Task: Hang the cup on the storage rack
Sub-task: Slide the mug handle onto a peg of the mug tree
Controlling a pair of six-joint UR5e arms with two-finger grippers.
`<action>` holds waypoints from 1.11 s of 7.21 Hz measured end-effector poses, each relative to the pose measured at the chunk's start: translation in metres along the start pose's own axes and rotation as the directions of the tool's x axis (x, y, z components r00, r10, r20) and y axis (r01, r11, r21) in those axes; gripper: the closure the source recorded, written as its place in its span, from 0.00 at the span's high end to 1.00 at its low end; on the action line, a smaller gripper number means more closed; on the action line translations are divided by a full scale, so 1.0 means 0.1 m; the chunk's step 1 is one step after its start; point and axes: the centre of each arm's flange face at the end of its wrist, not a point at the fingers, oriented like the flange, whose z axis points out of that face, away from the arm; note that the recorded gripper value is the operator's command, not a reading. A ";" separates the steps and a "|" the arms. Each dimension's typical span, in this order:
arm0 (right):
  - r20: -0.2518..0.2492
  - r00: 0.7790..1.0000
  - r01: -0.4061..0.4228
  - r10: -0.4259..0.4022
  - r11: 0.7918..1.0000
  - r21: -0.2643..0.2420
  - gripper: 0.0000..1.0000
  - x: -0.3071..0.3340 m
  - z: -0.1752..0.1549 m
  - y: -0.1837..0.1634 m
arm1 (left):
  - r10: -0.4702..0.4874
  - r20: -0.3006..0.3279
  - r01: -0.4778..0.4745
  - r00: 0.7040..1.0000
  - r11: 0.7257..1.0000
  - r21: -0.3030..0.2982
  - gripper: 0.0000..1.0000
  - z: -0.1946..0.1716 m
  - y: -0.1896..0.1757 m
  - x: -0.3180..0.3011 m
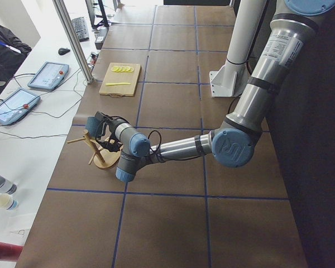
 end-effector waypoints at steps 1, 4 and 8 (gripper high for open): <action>0.001 1.000 0.000 0.000 1.000 0.000 1.00 0.00 0.00 0.00 | 0.068 0.034 -0.067 0.997 0.997 -0.036 1.00 -0.07 0.11 0.00; 0.003 1.000 -0.003 0.003 1.000 -0.002 1.00 0.00 0.01 0.02 | 0.451 0.178 -0.424 0.875 0.890 -0.170 1.00 -0.54 0.22 -0.12; 0.006 1.000 -0.007 0.007 1.000 -0.005 1.00 0.01 0.03 0.03 | 0.809 0.267 -0.748 0.525 0.587 -0.309 1.00 -1.16 -0.11 -0.25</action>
